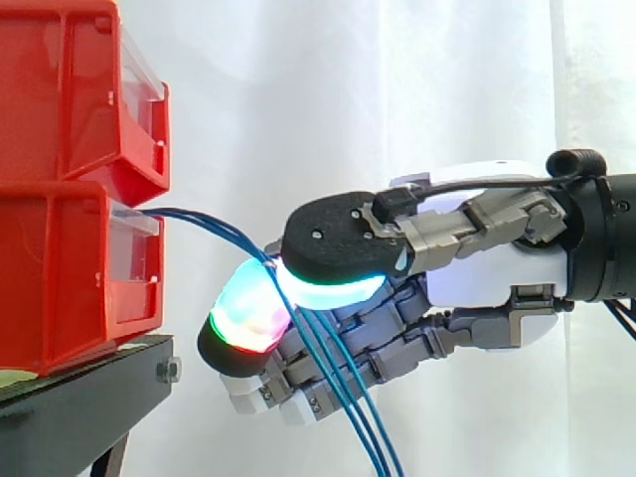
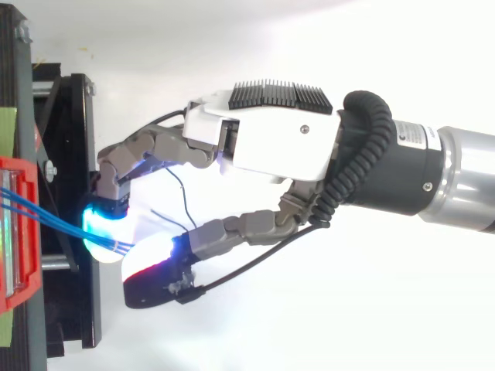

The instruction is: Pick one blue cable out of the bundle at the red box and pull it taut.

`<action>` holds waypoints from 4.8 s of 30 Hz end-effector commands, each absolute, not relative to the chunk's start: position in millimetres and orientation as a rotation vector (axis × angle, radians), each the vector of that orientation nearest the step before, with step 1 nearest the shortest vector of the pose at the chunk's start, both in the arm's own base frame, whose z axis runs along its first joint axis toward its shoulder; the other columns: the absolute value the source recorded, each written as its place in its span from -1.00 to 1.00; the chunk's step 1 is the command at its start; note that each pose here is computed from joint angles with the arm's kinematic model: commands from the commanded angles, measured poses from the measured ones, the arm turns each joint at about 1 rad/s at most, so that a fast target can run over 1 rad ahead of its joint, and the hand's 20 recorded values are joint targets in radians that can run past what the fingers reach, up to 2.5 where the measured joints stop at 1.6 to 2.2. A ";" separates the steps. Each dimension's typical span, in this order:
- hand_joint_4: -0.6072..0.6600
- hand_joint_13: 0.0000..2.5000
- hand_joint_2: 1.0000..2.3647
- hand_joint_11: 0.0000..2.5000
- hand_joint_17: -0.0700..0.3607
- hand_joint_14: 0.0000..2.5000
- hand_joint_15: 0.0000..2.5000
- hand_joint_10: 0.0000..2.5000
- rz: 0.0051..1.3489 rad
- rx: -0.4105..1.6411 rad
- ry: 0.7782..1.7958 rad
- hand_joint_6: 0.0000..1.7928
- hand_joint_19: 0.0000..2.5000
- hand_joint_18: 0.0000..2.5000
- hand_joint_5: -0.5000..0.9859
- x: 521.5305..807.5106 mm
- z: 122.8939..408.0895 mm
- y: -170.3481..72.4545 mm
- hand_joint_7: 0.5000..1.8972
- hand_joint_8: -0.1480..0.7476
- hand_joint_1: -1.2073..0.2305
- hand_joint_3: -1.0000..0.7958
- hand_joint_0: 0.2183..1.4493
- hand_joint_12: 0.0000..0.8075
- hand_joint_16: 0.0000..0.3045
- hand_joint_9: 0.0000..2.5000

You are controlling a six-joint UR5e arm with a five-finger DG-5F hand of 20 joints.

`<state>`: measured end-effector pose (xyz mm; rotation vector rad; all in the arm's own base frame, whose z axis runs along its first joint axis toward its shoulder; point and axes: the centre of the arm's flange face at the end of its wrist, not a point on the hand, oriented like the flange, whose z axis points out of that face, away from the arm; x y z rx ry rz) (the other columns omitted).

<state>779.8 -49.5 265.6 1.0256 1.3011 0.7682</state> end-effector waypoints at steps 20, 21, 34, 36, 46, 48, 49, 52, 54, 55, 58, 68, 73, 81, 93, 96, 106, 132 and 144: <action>0.19 -0.56 -0.99 -0.76 -0.16 -0.99 -0.83 -1.00 0.767 1.032 1.309 0.01 -0.79 -0.61 -0.48 778.8 265.1 -47.3 -0.28 0.16 -0.30 -0.31 -0.37 -0.08 -0.67 -0.37; 0.19 -0.56 -0.98 -0.74 -0.16 -0.99 -0.83 -1.00 0.769 1.031 1.310 0.02 -0.78 -0.59 -0.48 778.8 265.1 -47.1 -0.28 0.16 -0.37 -0.27 -0.34 -0.08 -0.68 -0.37; -0.01 -0.51 -1.00 -0.60 -0.17 -0.99 -0.81 -0.99 0.774 1.031 1.309 0.08 -0.83 -0.51 -0.53 779.3 265.8 -44.7 -0.31 0.11 -0.68 -0.44 -0.11 -0.08 -0.68 -0.34; 0.09 -0.53 -1.00 -0.59 -0.17 -0.99 -0.81 -0.99 0.774 1.033 1.308 0.08 -0.82 -0.52 -0.53 779.2 265.8 -44.8 -0.49 0.09 -0.72 -0.44 -0.27 -0.08 -0.68 -0.35; 0.14 -0.51 -1.00 -0.63 -0.06 -0.99 -0.79 -0.99 0.777 1.035 1.305 0.03 -0.78 -0.49 -0.49 778.8 268.0 -44.9 -0.43 0.23 -0.22 -0.44 -0.63 0.05 -0.62 -0.31; 0.13 -0.53 -1.00 -0.64 -0.11 -0.99 -0.78 -0.99 0.777 1.035 1.305 0.02 -0.74 -0.53 -0.49 778.8 268.0 -44.9 -0.37 0.20 -0.11 -0.44 -0.54 0.00 -0.64 -0.33; 0.13 -0.53 -1.00 -0.64 -0.11 -0.99 -0.78 -0.99 0.777 1.035 1.305 0.02 -0.73 -0.54 -0.49 778.8 268.0 -44.9 -0.37 0.19 -0.09 -0.44 -0.52 -0.01 -0.65 -0.33; 0.13 -0.54 -0.99 -0.64 -0.15 -0.99 -0.78 -0.99 0.779 1.033 1.305 0.02 -0.72 -0.58 -0.50 779.1 268.7 -44.7 -0.32 0.17 -0.15 -0.37 -0.41 -0.05 -0.67 -0.33; 0.16 -0.54 -0.99 -0.64 -0.13 -0.99 -0.78 -0.99 0.779 1.033 1.305 0.03 -0.73 -0.56 -0.51 779.1 268.7 -44.7 -0.34 0.20 -0.29 -0.22 -0.39 -0.02 -0.65 -0.33; 0.18 -0.53 -0.99 -0.62 -0.11 -0.99 -0.79 -1.00 0.779 1.033 1.305 0.04 -0.74 -0.55 -0.51 779.1 268.7 -44.7 -0.38 0.21 -0.33 -0.18 -0.38 0.01 -0.64 -0.34; 0.11 -0.52 -0.98 -0.60 -0.12 -0.99 -0.79 -0.99 0.780 1.033 1.303 0.05 -0.75 -0.53 -0.52 779.4 269.4 -44.7 -0.25 0.19 -0.45 -0.09 -0.30 -0.02 -0.65 -0.34; -0.24 -0.52 -1.00 -0.59 -0.19 -0.99 -0.79 -0.99 0.780 1.033 1.301 0.09 -0.76 -0.55 -0.55 779.7 270.2 -44.8 0.05 0.00 -0.54 -0.44 0.06 -0.09 -0.69 -0.36; -0.32 -0.52 -1.00 -0.57 -0.24 -0.99 -0.81 -0.99 0.778 1.032 1.302 0.10 -0.85 -0.54 -0.56 779.8 270.7 -44.7 -0.30 -0.21 -0.57 -0.44 0.00 -0.13 -0.73 -0.37; -0.10 -0.53 -1.00 -0.53 -0.20 -0.99 -0.79 -1.00 0.777 1.031 1.306 0.10 -0.84 -0.54 -0.55 779.4 269.9 -44.7 -0.45 -0.12 -0.84 -0.44 -0.55 -0.08 -0.70 -0.37; -0.08 -0.51 -1.00 -0.59 -0.06 -0.99 -0.78 -0.99 0.777 1.031 1.306 0.04 -0.77 -0.50 -0.51 779.4 269.9 -44.7 -0.44 0.07 -0.32 -0.44 -0.72 0.07 -0.61 -0.31; -0.10 -0.54 -1.00 -0.59 -0.15 -0.99 -0.77 -0.99 0.777 1.031 1.306 0.03 -0.72 -0.56 -0.51 779.4 269.9 -44.7 -0.33 0.00 -0.13 -0.44 -0.53 -0.05 -0.67 -0.32; 0.10 -0.50 -0.98 -0.55 -0.14 -0.99 -0.76 -0.99 0.777 1.031 1.306 0.06 -0.73 -0.52 -0.52 779.4 269.9 -44.7 -0.32 0.11 -0.41 -0.09 -0.33 -0.02 -0.66 -0.30; -0.03 -0.43 -1.00 -0.57 -0.19 -0.99 -0.74 -0.99 0.778 1.030 1.307 0.04 -0.76 -0.46 -0.45 779.6 270.5 -43.4 -0.28 0.00 -0.58 -0.44 -0.58 -0.06 -0.69 -0.24; -0.06 -0.47 -1.00 -0.57 -0.20 -0.99 -0.73 -0.99 0.778 1.030 1.309 0.00 -0.70 -0.53 -0.47 779.4 269.7 -42.3 -0.23 0.01 -0.16 -0.44 -0.46 -0.07 -0.70 -0.23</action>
